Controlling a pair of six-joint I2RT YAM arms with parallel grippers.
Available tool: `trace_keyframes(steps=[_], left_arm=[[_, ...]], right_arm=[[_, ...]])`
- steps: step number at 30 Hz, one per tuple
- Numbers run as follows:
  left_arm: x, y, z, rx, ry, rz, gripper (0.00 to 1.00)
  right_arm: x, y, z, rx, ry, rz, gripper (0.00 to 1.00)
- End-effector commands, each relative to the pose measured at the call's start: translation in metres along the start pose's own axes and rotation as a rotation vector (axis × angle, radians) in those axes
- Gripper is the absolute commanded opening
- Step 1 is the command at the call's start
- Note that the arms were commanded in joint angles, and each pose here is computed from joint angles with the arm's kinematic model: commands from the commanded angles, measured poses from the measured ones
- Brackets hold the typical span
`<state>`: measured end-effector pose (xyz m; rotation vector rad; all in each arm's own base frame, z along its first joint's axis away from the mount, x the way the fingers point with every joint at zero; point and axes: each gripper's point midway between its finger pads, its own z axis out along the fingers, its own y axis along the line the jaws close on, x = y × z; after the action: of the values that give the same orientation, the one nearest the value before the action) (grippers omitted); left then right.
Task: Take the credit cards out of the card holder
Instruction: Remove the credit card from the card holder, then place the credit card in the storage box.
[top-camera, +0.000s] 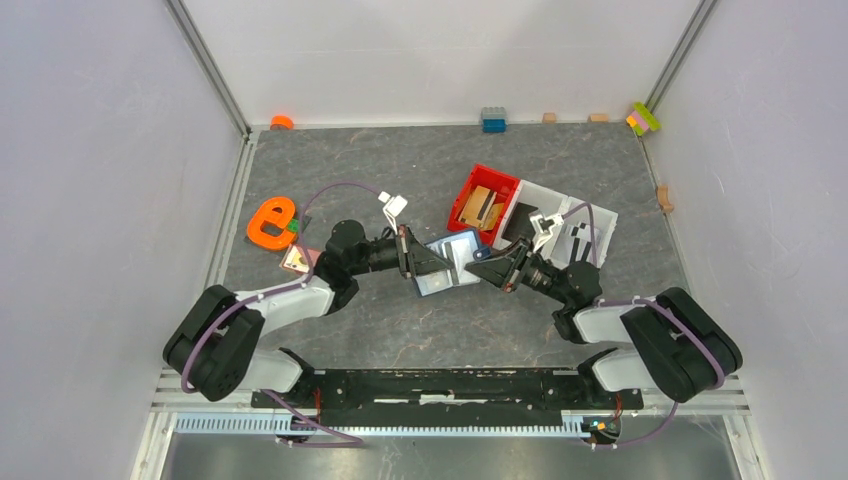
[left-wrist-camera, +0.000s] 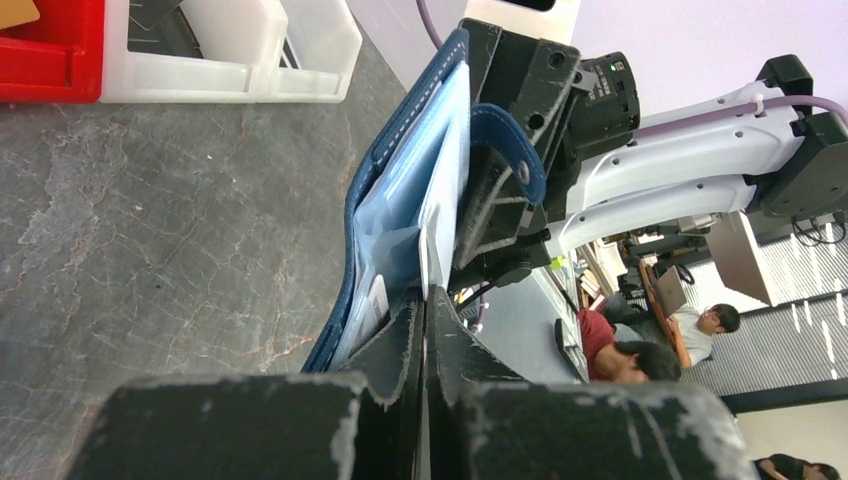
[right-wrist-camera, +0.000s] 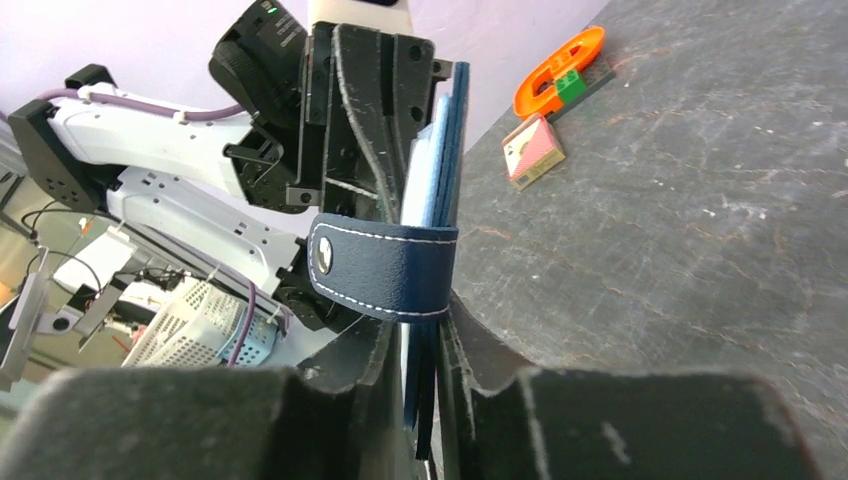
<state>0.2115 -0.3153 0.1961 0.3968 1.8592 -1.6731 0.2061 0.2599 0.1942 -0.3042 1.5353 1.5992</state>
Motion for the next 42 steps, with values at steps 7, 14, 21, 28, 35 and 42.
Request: trace_keyframes(steps=[7, 14, 21, 28, 35, 42], left_arm=[[-0.007, 0.019, -0.002, -0.071, -0.019, -0.039, 0.02], [-0.010, 0.024, -0.005, -0.086, -0.032, -0.053, 0.02], [-0.016, 0.025, -0.014, -0.104, -0.072, -0.045, 0.02], [-0.029, 0.026, -0.033, -0.200, -0.158, 0.040, 0.02], [-0.034, 0.022, -0.041, -0.226, -0.202, 0.081, 0.02], [-0.032, 0.022, -0.038, -0.213, -0.187, 0.067, 0.02]], right_arm=[[-0.029, 0.016, -0.017, -0.067, -0.139, -0.012, 0.09], [-0.032, 0.008, -0.024, -0.036, -0.166, 0.014, 0.08], [-0.025, -0.031, -0.032, 0.143, -0.151, 0.031, 0.05], [-0.009, -0.079, -0.038, 0.348, -0.082, 0.019, 0.06], [0.013, -0.094, -0.028, 0.373, -0.005, 0.065, 0.09], [0.027, -0.123, -0.033, 0.524, 0.050, 0.030, 0.40]])
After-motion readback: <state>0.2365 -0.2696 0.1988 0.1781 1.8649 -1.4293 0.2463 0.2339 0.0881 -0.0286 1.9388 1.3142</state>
